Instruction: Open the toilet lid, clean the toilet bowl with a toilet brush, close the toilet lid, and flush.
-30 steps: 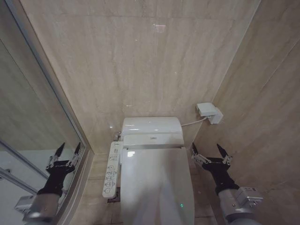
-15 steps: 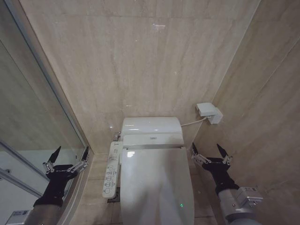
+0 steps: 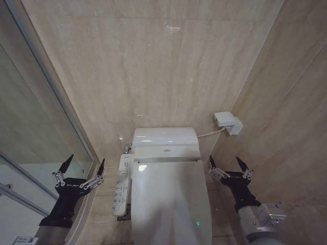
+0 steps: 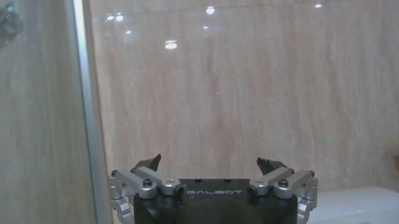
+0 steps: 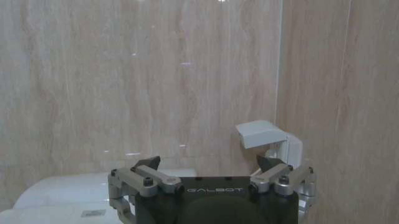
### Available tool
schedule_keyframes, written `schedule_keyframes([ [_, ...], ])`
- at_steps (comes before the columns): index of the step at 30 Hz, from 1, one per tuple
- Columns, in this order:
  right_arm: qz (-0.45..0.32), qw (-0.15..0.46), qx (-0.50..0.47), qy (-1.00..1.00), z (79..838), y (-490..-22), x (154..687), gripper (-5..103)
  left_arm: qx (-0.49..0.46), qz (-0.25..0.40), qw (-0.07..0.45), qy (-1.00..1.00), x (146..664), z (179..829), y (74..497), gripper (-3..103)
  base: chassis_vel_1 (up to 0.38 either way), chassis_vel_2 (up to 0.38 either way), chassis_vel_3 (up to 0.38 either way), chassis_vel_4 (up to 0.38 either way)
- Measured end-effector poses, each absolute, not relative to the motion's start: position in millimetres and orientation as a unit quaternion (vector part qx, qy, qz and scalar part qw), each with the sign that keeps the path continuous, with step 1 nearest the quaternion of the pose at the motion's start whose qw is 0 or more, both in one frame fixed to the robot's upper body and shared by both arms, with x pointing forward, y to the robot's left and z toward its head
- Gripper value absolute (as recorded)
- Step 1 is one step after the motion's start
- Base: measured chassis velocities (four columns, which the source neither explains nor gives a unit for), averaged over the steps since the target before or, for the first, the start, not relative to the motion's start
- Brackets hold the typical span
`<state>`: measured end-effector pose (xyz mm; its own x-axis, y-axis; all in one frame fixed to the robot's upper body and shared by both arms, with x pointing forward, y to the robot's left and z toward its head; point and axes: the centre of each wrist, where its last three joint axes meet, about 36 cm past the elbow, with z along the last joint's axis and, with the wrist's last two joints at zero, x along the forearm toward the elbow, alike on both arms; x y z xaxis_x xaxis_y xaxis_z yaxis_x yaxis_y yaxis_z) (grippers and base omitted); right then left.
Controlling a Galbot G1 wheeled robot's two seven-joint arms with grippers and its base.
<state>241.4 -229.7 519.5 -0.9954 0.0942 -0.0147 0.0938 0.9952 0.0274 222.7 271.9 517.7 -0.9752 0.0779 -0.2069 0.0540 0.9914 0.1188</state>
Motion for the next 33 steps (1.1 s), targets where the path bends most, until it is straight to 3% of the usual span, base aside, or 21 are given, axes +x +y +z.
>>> schedule_keyframes([
  [7,0.013,0.008,0.047,0.999,519.6,-229.7,241.4,100,0.007,0.016,0.097,0.995,221.7,516.0,268.1,100,0.000,0.000,0.000,0.000],
  [33,0.013,0.008,0.047,0.999,519.5,-229.7,241.4,100,-0.019,0.020,0.094,0.995,222.8,512.6,270.8,100,0.000,0.000,0.000,0.000],
])
